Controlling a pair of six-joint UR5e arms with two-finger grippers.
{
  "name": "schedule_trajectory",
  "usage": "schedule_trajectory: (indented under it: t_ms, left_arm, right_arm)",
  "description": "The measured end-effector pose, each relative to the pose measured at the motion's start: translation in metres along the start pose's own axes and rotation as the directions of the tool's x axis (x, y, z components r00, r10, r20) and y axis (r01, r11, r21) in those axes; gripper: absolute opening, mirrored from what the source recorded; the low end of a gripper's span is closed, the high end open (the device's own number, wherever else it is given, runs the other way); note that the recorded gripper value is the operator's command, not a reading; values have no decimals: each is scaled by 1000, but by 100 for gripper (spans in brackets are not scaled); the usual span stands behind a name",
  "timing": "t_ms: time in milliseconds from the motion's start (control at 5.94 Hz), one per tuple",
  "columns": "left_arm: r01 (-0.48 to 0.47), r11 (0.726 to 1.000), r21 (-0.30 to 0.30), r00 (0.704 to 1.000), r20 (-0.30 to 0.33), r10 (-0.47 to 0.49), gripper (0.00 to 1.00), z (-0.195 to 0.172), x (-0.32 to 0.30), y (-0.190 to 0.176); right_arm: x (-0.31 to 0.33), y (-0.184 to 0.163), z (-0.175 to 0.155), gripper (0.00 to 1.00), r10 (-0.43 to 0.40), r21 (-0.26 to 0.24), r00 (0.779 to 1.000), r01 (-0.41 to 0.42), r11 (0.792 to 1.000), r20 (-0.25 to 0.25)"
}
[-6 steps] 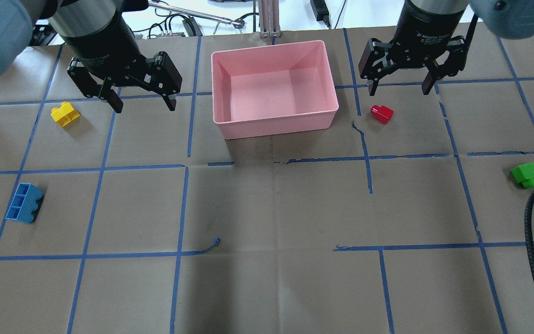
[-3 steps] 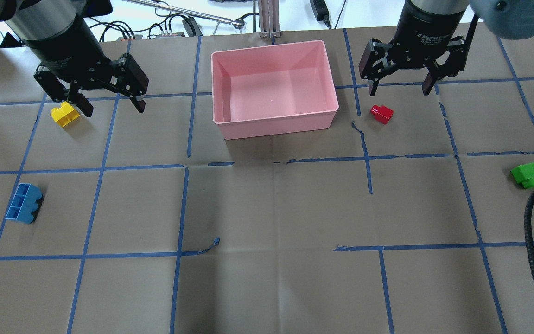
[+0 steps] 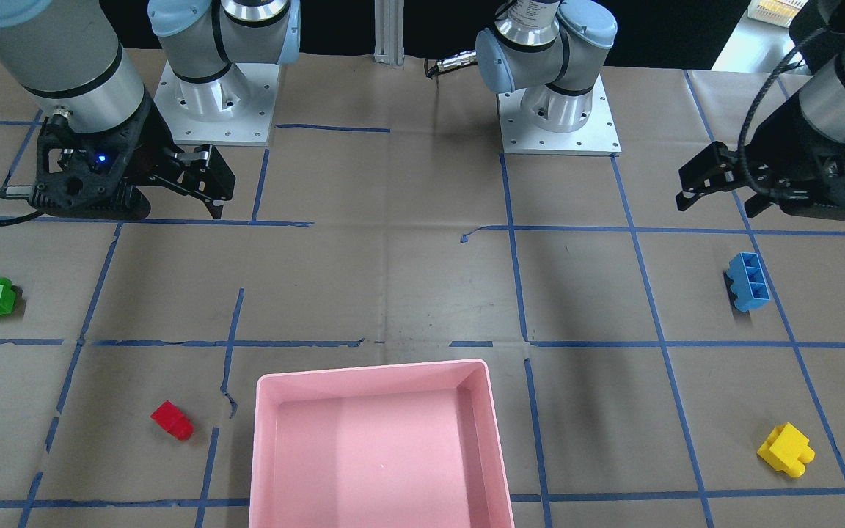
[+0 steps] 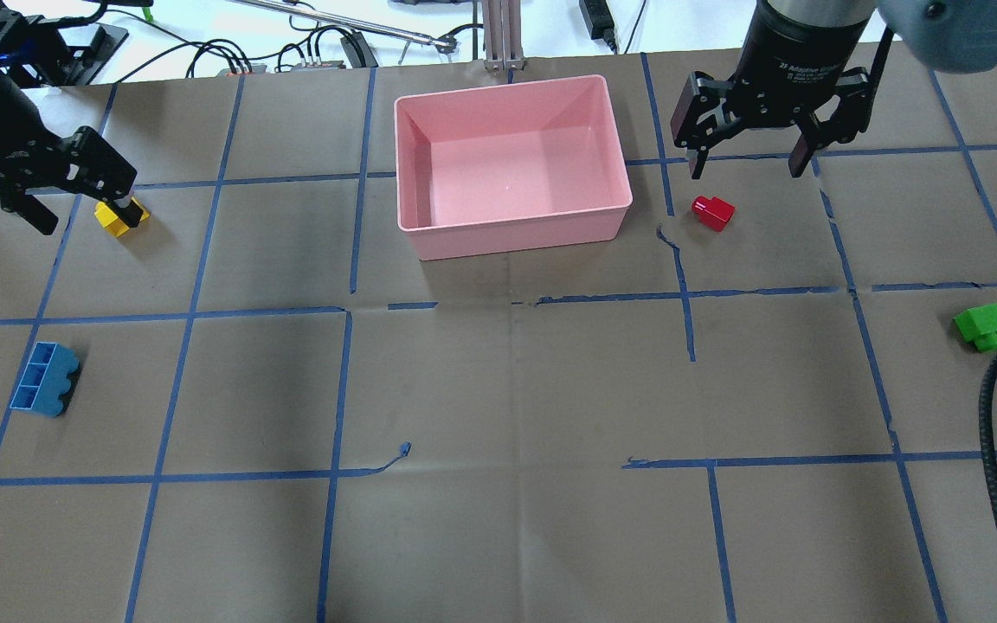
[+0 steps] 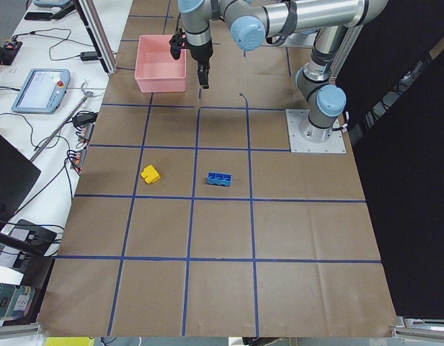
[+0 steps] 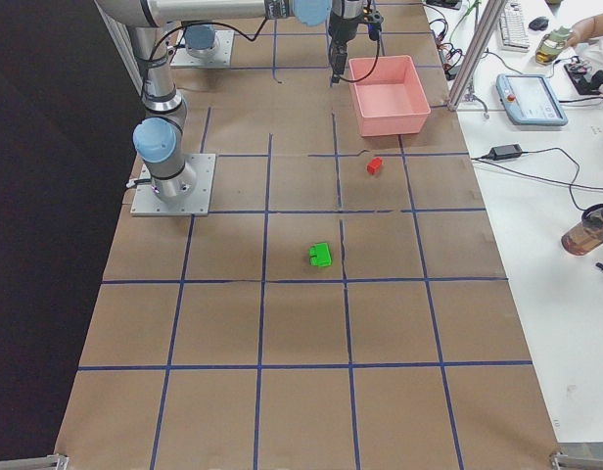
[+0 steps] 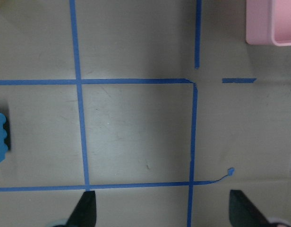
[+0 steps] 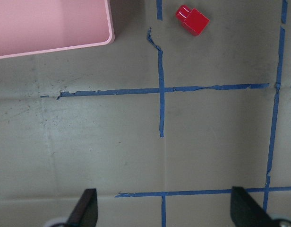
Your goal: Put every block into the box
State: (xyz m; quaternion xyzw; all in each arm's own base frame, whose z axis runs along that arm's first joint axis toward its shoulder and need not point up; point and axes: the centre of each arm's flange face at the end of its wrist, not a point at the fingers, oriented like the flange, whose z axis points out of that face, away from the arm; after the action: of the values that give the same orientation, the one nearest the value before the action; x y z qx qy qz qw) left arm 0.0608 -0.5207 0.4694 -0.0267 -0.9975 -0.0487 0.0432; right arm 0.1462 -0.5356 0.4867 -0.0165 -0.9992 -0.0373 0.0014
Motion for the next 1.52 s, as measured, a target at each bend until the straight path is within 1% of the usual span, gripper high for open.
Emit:
schedule_trajectory:
  t_ms: [168,337,505,842,1011,1179,1347,1516]
  left_arm:
    - [-57,998,11,998,-1,57,97,17,-36,-2]
    - [-108,994,25,994,7,108,97,43,-70,1]
    - [-146,989,36,989,28,146,97,71,-99,7]
    - [-237,970,60,969,86,232,97,127,-163,22]
    - [-260,964,53,963,94,254,96,155,-186,25]
    - [-265,963,40,961,93,261,97,183,-199,24]
    - [-265,964,24,960,96,261,97,212,-209,24]
    - [-259,966,-2,961,96,258,78,237,-220,25]
  right_arm:
    - [4,-2,1,100,2,-1,1000,-2,1000,1]
    - [12,-6,2,100,10,-3,1000,-10,1000,2]
    - [20,-8,3,100,24,-6,1000,-24,1000,4]
    - [28,-11,3,100,38,-9,999,-38,999,5]
    - [33,-12,3,100,25,-6,1000,-25,1000,5]
    - [57,-18,2,100,-16,0,1000,16,1000,4]
    - [105,-27,4,100,-76,0,997,76,997,1]
    - [167,-37,12,100,-128,-11,992,128,992,4]
